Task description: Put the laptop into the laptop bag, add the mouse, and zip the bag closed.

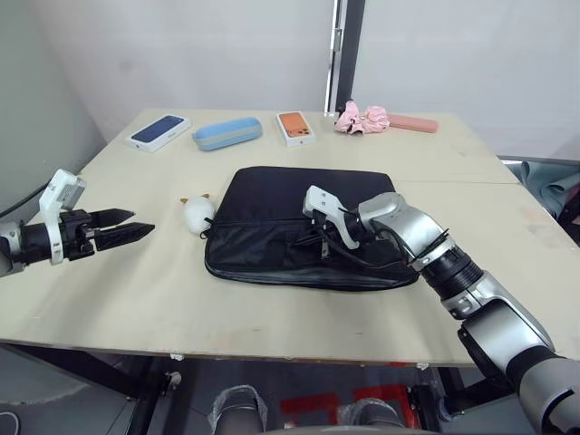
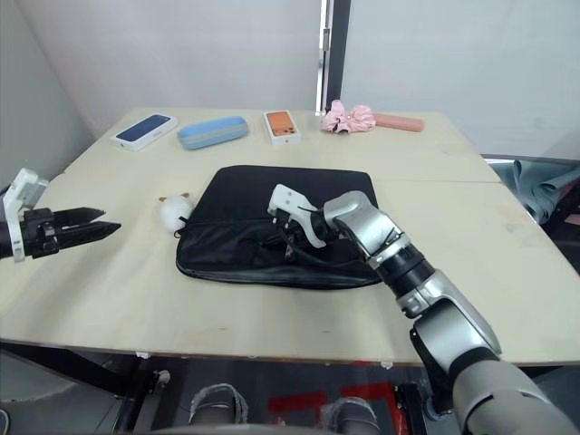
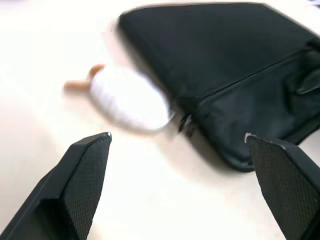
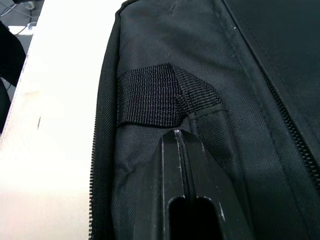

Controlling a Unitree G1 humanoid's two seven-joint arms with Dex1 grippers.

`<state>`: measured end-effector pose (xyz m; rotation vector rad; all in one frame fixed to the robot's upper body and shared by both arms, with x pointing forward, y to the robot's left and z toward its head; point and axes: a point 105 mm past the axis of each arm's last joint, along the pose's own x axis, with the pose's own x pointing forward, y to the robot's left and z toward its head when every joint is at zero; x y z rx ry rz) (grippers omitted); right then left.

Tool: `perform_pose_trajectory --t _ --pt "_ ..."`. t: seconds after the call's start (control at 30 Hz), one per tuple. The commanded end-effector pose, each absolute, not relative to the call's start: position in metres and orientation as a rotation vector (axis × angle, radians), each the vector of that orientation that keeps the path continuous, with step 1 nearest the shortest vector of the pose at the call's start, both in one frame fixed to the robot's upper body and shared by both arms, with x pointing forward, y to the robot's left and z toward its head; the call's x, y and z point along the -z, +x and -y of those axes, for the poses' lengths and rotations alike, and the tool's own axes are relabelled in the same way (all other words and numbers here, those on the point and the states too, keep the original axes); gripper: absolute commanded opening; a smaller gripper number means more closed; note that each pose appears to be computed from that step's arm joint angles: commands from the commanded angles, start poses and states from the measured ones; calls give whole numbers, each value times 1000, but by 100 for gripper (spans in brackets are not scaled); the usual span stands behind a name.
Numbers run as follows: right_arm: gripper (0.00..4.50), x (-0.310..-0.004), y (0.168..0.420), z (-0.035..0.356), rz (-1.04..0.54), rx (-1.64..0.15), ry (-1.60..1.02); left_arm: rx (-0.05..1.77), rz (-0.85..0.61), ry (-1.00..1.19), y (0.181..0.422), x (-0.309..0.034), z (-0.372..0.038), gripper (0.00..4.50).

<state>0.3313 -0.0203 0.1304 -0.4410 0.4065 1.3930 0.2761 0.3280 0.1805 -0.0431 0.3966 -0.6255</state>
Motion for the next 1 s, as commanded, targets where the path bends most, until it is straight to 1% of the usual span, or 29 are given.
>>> perform_pose_trajectory --t 0.03,0.13,0.23,0.3,0.33,0.43,0.53,0.67,0.8,0.9,1.0 --pt "3 -139 331 22 -370 -1383 -441 616 -338 -11 268 -197 -328 450" --pt "3 -137 331 22 -375 -1384 -433 613 -343 -20 263 -191 -326 450" --pt "3 -135 332 23 -381 -1383 -436 587 -288 -53 276 -193 -319 450" --pt "3 -136 334 24 -383 -1373 -438 557 -261 -140 293 -196 -314 450" --pt "3 -136 334 25 -379 -1376 -442 557 -264 -148 300 -194 -311 450" --pt "3 -134 335 28 -389 -1367 -456 537 -316 -178 323 -184 -304 450" --pt "3 -134 337 29 -390 -1352 -453 443 -369 -230 354 -170 -307 450" --pt "3 -136 338 33 -382 -1325 -443 369 -409 -255 383 -158 -305 450" --pt "3 -141 348 37 -361 -1255 -420 337 -414 -271 400 -153 -301 450" --pt "3 -145 355 43 -353 -1205 -389 353 -429 -264 408 -148 -292 450" --pt "3 -145 357 49 -357 -1183 -379 370 -446 -267 411 -141 -283 450"
